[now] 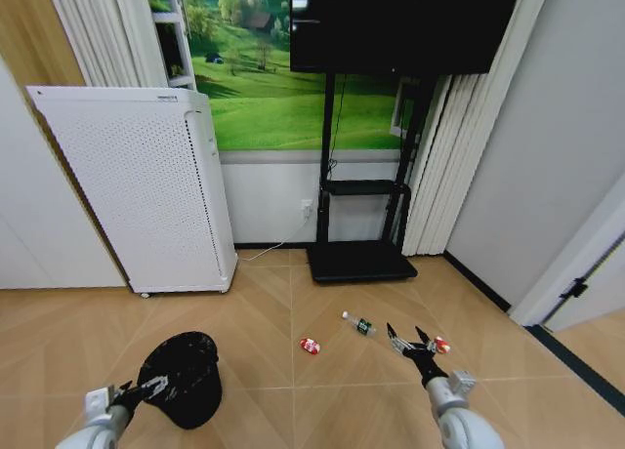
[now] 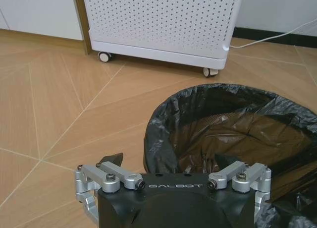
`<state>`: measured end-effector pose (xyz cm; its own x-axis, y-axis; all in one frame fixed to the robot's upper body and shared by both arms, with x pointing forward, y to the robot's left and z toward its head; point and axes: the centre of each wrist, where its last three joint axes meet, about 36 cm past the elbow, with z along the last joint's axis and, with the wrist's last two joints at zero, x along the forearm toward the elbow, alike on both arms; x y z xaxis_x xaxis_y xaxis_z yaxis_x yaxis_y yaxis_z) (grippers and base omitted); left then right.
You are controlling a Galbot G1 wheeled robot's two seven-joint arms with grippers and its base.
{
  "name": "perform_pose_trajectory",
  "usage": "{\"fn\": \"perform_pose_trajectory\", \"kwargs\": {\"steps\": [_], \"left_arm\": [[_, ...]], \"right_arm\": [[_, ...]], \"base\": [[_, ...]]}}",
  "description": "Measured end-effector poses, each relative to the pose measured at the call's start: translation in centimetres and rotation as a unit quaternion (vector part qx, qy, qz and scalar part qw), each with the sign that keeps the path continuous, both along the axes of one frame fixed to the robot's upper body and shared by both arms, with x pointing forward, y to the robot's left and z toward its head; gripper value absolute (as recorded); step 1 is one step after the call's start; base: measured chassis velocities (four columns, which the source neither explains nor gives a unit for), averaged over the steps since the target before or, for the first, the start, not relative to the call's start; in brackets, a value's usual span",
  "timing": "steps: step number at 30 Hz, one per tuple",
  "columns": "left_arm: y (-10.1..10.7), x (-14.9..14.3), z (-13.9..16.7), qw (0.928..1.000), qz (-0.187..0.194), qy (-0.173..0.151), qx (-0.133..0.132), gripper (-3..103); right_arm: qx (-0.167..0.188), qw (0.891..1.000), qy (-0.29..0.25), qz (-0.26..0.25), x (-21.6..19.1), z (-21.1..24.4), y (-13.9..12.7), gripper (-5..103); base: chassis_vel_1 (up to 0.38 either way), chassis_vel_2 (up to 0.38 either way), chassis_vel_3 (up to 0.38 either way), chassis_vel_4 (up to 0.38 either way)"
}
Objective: Pick up the trash bin and place the garbage on the floor into it.
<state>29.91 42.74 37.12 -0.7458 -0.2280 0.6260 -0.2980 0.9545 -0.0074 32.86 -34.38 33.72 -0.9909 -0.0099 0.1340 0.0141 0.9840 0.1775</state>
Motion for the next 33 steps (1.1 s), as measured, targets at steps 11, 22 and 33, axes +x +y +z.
{"fn": "perform_pose_trajectory", "kwargs": {"steps": [11,22,33], "left_arm": [[0.0,-0.4,-1.0,0.9993,0.025,0.023,-0.014,98],[-0.5,0.5,-0.9,0.999,0.027,0.016,-0.031,56],[-0.6,1.0,-0.8,0.999,0.024,0.012,-0.036,18]], "right_arm": [[0.004,1.0,0.002,0.002,0.6,-0.4,0.3,100],[0.004,1.0,0.001,0.001,0.5,-0.8,0.3,100],[0.004,1.0,-0.001,0.0,0.5,-0.9,0.2,100]], "base": [[0.0,0.0,0.0,0.0],[0.0,0.0,0.0,0.0],[0.0,0.0,0.0,0.0]]}}
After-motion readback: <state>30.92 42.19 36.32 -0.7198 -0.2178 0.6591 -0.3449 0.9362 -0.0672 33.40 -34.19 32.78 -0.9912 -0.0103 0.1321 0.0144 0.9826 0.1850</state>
